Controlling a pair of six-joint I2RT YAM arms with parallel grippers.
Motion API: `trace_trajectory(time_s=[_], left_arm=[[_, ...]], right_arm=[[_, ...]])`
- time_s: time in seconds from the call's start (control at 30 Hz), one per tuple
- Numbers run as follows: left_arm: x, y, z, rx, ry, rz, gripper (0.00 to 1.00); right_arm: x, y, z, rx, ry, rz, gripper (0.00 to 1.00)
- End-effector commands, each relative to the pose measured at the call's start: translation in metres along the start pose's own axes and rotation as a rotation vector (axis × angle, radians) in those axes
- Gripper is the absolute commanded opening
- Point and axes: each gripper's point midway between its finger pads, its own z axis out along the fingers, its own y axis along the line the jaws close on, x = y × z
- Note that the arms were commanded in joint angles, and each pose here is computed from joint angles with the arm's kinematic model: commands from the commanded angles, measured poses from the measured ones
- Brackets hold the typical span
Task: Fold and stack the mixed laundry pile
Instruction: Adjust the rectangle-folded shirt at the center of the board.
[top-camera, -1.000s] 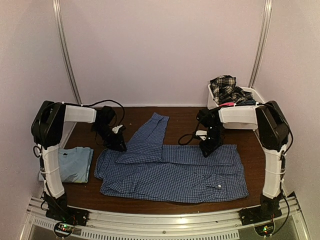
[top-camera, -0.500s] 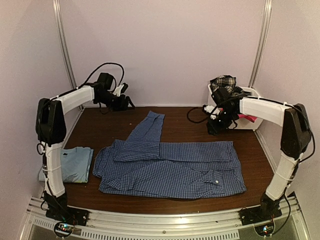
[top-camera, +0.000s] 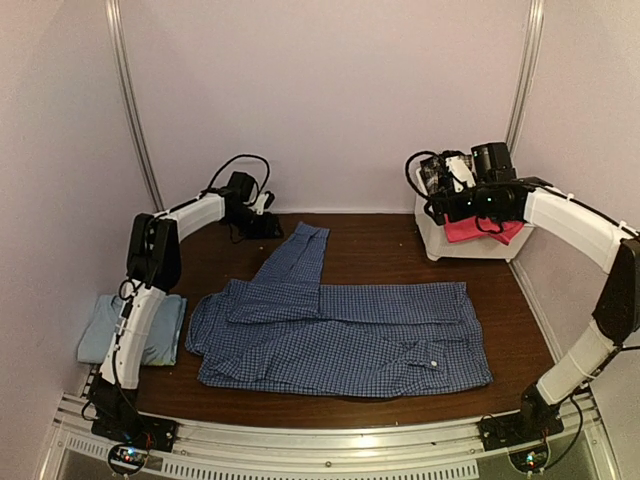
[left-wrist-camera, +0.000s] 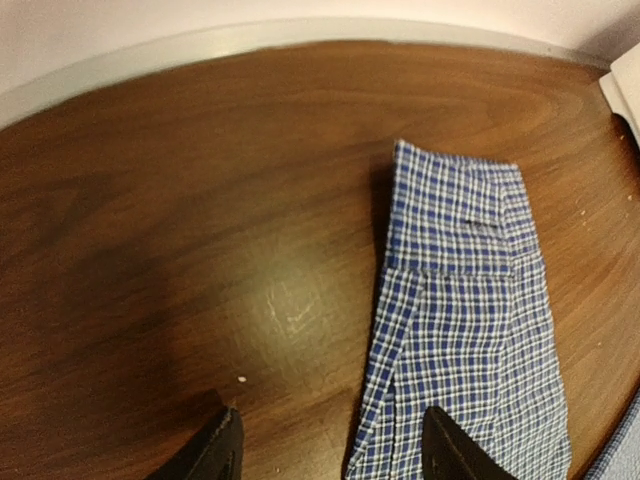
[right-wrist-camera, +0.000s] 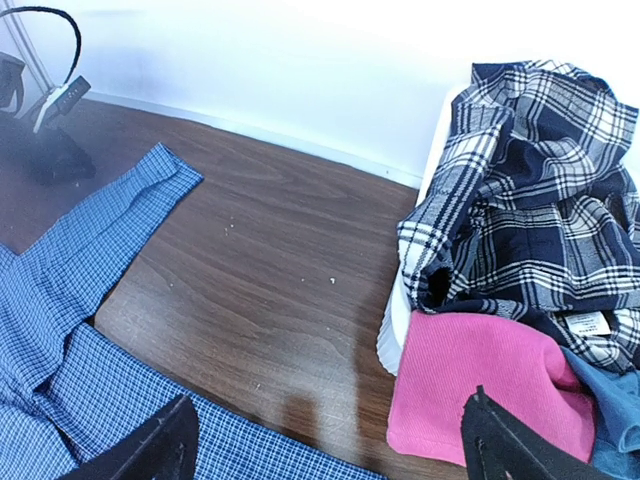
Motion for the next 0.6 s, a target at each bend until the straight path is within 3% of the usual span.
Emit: trace_trajectory(time_s=[0.0, 0.17, 0.43, 0.5, 0.57], left_arm=[[0.001, -0.019, 0.002, -0.042, 0.020, 0.105, 0.62], [0.025, -0.039, 0.019, -0.056, 0.083, 0.179, 0.63], [0.066, -0.023, 0.042, -0.236, 0.208, 0.244, 0.57], [0.071, -0.016, 0.042, -0.306, 0.229, 0.278, 0.49], [0.077, -0.013, 0.042, -0.334, 0.252, 0.290, 0.35]], right_arm=[[0.019, 0.008, 0.020, -0.067, 0.114, 0.019, 0.90], [0.031, 0.015, 0.033, -0.116, 0.162, 0.044, 0.88], [0.034, 0.019, 0.037, -0.140, 0.200, 0.059, 0.85], [0.036, 0.021, 0.038, -0.152, 0.209, 0.064, 0.84], [0.039, 0.023, 0.039, -0.162, 0.220, 0.077, 0.83]])
